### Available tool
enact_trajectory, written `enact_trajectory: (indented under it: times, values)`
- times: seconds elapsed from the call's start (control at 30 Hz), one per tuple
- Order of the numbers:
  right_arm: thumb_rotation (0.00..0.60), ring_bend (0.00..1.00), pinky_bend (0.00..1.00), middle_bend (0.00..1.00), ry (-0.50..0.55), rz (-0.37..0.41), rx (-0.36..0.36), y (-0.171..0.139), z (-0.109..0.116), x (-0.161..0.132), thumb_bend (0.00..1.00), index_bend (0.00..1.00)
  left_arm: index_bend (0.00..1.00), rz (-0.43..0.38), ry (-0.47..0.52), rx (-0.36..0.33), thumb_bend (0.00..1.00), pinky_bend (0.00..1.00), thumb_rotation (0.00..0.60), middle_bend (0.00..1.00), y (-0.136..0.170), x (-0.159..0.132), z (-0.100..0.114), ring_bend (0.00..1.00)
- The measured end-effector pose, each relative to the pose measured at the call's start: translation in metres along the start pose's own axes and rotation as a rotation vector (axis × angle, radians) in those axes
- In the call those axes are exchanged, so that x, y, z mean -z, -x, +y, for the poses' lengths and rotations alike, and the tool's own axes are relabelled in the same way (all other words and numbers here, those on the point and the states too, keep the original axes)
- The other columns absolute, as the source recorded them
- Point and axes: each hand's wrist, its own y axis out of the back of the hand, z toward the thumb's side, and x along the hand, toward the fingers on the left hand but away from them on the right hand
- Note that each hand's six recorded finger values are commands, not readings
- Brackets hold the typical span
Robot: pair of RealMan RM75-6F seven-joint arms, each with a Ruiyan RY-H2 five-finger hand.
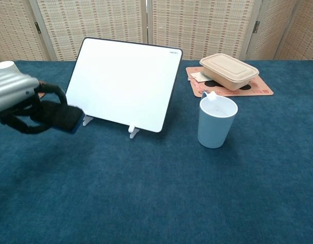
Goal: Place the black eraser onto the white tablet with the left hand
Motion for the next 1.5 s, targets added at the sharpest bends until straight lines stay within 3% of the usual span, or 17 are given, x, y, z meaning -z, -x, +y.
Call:
enact_trajectory:
  times: [0.1,0.2,0.53,0.87,1.5]
  values:
    - [0.6,0.0,0.0,0.0,0.006,-0.002,-0.005,0.001,0.0,0.001,0.2,0.0,0.46,0.027,-0.002,-0.136,0.35,1.0,0.6,1.0,-0.012,0.0,0.022,1.0]
    - [0.6,0.0,0.0,0.0,0.009,-0.005,-0.01,0.002,0.0,0.003,0.2,0.0,0.46,0.039,0.001,-0.22,0.35,1.0,0.6,1.0,-0.025,-0.002,0.032,1.0]
    - [0.6,0.0,0.0,0.0,0.018,-0.025,-0.033,0.009,-0.001,0.01,0.2,0.0,0.44,0.004,0.061,-0.301,0.35,1.0,0.6,1.0,-0.077,-0.015,0.024,1.0]
    - [0.6,0.0,0.0,0.0,0.039,-0.082,-0.034,0.017,0.003,0.025,0.2,0.0,0.44,-0.027,0.191,-0.303,0.35,1.0,0.6,1.0,-0.118,-0.038,0.004,1.0]
    - [0.6,0.0,0.0,0.0,0.064,-0.113,-0.037,0.019,0.005,0.035,0.2,0.0,0.44,-0.027,0.216,-0.197,0.35,1.0,0.6,1.0,-0.151,-0.052,-0.029,1.0]
